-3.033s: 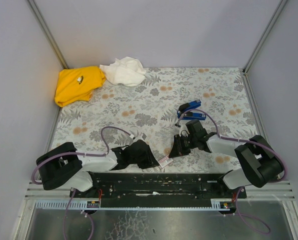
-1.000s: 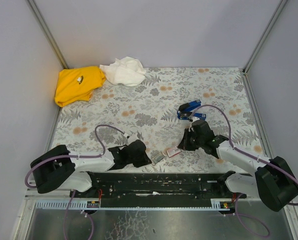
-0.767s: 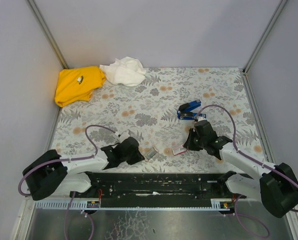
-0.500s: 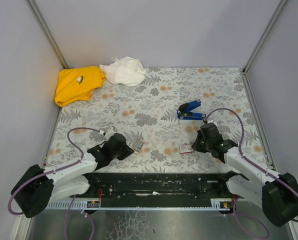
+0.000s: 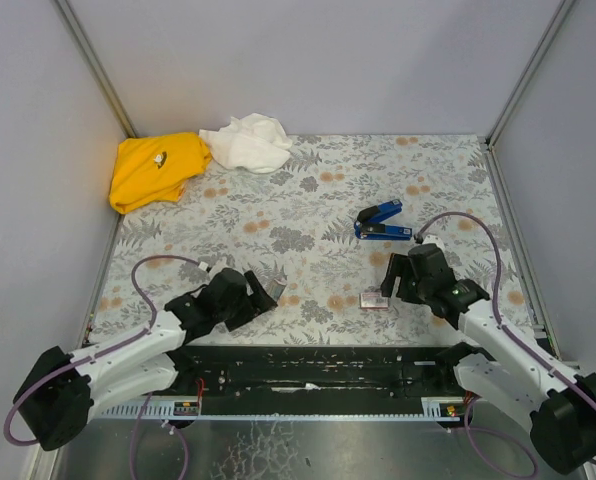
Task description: Load the staples into the stapler
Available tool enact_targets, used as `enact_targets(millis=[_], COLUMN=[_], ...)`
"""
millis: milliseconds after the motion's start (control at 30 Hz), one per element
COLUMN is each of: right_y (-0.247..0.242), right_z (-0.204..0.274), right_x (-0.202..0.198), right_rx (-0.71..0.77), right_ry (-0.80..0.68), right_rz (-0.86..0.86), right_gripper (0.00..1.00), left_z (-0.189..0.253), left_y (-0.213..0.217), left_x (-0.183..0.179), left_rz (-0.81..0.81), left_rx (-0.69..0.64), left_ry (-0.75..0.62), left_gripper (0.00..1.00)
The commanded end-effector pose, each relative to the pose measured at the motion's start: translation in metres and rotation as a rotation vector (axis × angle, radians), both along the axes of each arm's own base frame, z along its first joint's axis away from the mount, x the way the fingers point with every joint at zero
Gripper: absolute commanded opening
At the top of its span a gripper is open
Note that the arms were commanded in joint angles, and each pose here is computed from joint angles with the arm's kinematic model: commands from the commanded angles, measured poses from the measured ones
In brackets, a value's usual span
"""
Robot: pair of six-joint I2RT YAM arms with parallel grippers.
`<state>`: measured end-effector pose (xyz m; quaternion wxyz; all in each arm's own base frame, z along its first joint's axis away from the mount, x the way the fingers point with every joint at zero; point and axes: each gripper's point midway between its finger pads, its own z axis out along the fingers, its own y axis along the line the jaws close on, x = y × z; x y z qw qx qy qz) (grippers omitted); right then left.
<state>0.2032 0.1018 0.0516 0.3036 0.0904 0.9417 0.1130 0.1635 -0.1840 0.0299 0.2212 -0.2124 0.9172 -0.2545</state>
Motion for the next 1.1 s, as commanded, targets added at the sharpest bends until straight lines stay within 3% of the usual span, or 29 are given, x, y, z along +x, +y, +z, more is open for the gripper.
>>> enact_targets(millis=[0, 33, 133, 167, 200, 333, 467, 567, 767, 933, 1067], right_y=[-0.002, 0.001, 0.018, 0.021, 0.021, 0.019, 0.011, 0.011, -0.004, 0.017, 0.020], right_z=[0.047, 0.056, 0.089, 0.100, 0.108, 0.138, 0.142, 0.135, 0.105, 0.093, 0.080], right_x=[0.016, 0.017, 0.020, 0.023, 0.026, 0.049, 0.085, 0.117, 0.174, 0.179, 0.172], right_rx=[-0.047, -0.039, 0.030, 0.044, 0.047, -0.009, -0.086, -0.020, 0.050, 0.063, -0.032], right_ry=[-0.108, -0.125, -0.184, -0.203, -0.215, -0.230, -0.244, -0.247, -0.200, -0.231, -0.234], right_rz=[0.069, 0.093, 0.172, 0.176, 0.169, 0.137, 0.107, 0.118, 0.150, 0.396, 0.534], right_gripper=[0.85, 0.86, 0.88, 0.98, 1.00, 0.99, 0.99, 0.99, 0.99, 1.00, 0.99], left_z=[0.044, 0.059, 0.114, 0.131, 0.147, 0.208, 0.253, 0.255, 0.246, 0.231, 0.221], left_y=[-0.001, -0.003, -0.007, -0.006, -0.005, 0.009, 0.032, 0.057, 0.073, 0.084, 0.086], left_x=[0.009, 0.014, 0.034, 0.043, 0.052, 0.092, 0.128, 0.150, 0.169, 0.174, 0.174], left_rz=[-0.047, -0.059, -0.135, -0.160, -0.182, -0.230, -0.180, -0.103, -0.108, -0.088, -0.086], left_rx=[0.011, 0.010, 0.020, 0.034, 0.054, 0.127, 0.193, 0.218, 0.316, 0.384, 0.389], left_ry=[-0.081, -0.116, -0.239, -0.272, -0.295, -0.428, -0.606, -0.632, -0.651, -0.649, -0.639], left_gripper=[0.91, 0.98, 1.00, 1.00, 1.00, 1.00, 1.00, 1.00, 1.00, 1.00, 1.00])
